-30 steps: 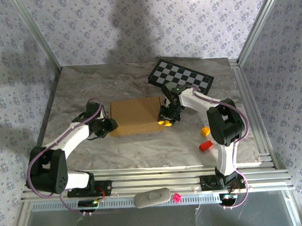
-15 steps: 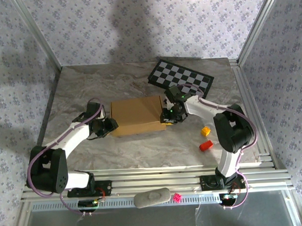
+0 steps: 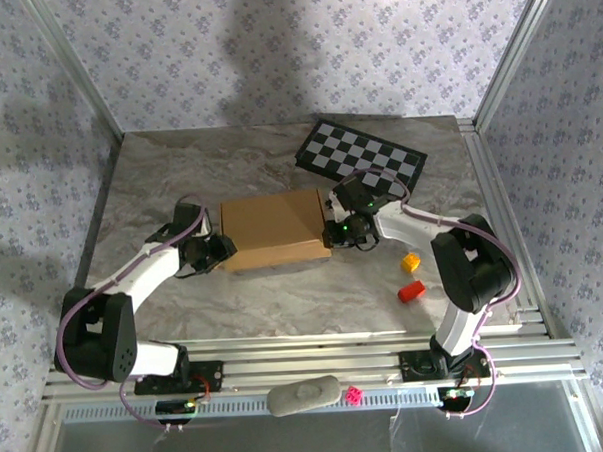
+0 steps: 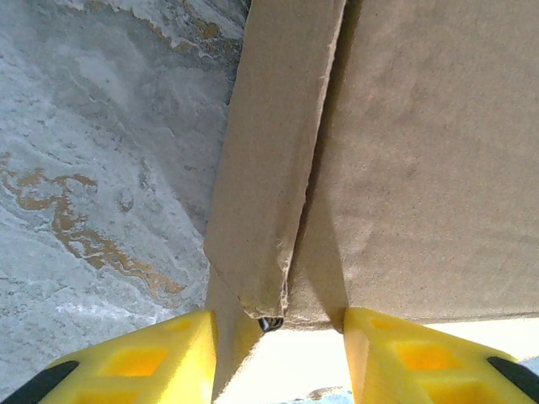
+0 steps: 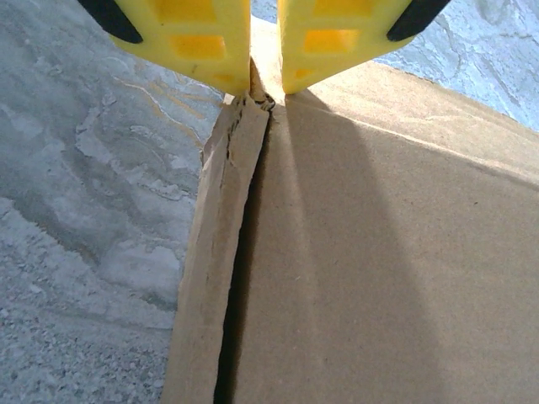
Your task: Fold the paper box
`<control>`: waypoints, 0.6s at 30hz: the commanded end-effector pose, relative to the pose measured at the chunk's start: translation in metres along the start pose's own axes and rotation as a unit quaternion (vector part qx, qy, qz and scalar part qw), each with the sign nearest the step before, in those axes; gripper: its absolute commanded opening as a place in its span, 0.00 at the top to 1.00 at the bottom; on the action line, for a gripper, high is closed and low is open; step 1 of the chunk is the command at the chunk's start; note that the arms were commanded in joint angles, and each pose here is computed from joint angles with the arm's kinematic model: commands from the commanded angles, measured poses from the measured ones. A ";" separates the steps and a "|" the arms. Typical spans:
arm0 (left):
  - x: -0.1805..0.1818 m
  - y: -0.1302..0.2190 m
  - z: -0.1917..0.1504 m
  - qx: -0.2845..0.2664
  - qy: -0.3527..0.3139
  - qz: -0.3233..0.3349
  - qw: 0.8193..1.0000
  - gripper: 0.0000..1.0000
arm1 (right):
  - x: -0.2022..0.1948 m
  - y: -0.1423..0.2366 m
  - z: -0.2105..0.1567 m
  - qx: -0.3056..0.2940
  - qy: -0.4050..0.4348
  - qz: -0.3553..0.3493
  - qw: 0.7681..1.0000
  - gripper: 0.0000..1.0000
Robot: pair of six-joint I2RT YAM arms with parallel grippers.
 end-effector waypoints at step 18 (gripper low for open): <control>0.005 -0.006 0.002 0.011 0.023 0.024 0.999 0.58 | -0.015 -0.017 -0.022 0.015 0.067 -0.106 0.992 0.88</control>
Point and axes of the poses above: each hand's point on the last joint's axis, 136 mm out from that joint toward the fingers, its own y axis back along the fingers, its own x axis along the line the jaws close on, z = x × y, the point moved 6 cm from there along y, back along the fingers, and after that the axes turned 7 degrees about y, right-handed, at the moved point
